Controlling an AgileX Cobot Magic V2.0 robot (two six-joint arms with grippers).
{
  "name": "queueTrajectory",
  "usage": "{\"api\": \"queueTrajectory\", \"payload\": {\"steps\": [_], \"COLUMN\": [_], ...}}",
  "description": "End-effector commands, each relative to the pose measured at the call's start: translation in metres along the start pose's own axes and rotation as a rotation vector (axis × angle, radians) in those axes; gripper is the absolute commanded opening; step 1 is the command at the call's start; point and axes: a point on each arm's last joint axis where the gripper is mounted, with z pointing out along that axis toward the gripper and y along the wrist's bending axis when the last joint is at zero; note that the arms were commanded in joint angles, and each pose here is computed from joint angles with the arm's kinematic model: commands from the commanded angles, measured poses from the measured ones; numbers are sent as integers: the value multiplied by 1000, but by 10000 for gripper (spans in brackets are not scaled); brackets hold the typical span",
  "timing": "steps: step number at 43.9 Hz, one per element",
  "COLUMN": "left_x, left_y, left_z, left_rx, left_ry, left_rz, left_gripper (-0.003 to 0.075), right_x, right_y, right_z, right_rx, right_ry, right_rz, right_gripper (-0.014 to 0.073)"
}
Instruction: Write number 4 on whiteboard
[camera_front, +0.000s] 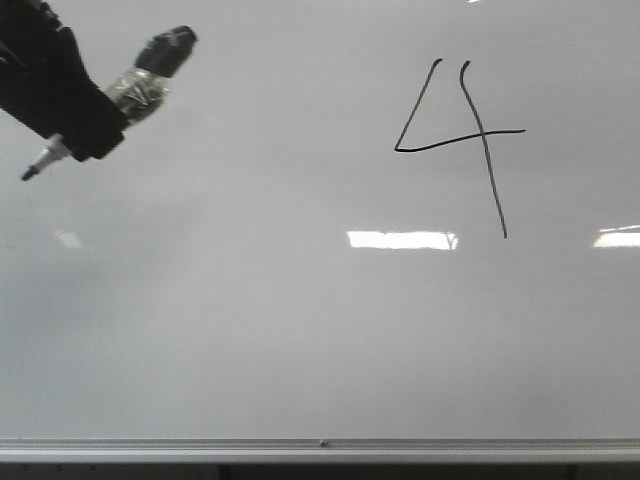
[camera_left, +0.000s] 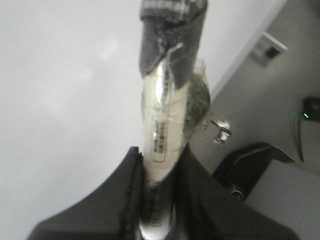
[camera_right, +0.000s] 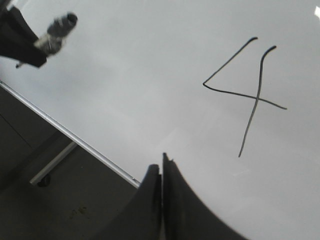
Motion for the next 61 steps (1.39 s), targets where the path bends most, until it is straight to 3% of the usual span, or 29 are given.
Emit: {"api": "queueTrajectory", "payload": {"steps": [1,7,12,24,38,43,50,61], "left_x": [-4,10,11,15,17,16,15,14], "left_y": [19,46,55,80,83,83,83,81], "left_z": [-23,-29,-28,15,39,39,39,32], "left_rx": [-164,-381,-466,-463,-419,-422,-424,-431], "left_ry": [-80,-35,-78,-104,-98,-109,-120,-119], "left_rz": [-147,-273,-318,-529,-593,-585,-582,-527], "left_gripper": [-20,-20,-20,-20,-10,80,315,529], "right_x": [3,20,27,27,27,27,28,28], "right_y": [4,10,11,11,11,11,12,12], "right_z": [-14,-19,-17,-17,-17,-17,-17,-17], "right_rx": [47,46,35,29,27,27,25,25], "right_ry": [-107,-115,-95,-93,-90,-90,-88,-88], "right_rz": [13,22,29,32,32,32,32,32], "right_gripper": [-66,-67,-67,-67,-67,-67,-67,-67]}}
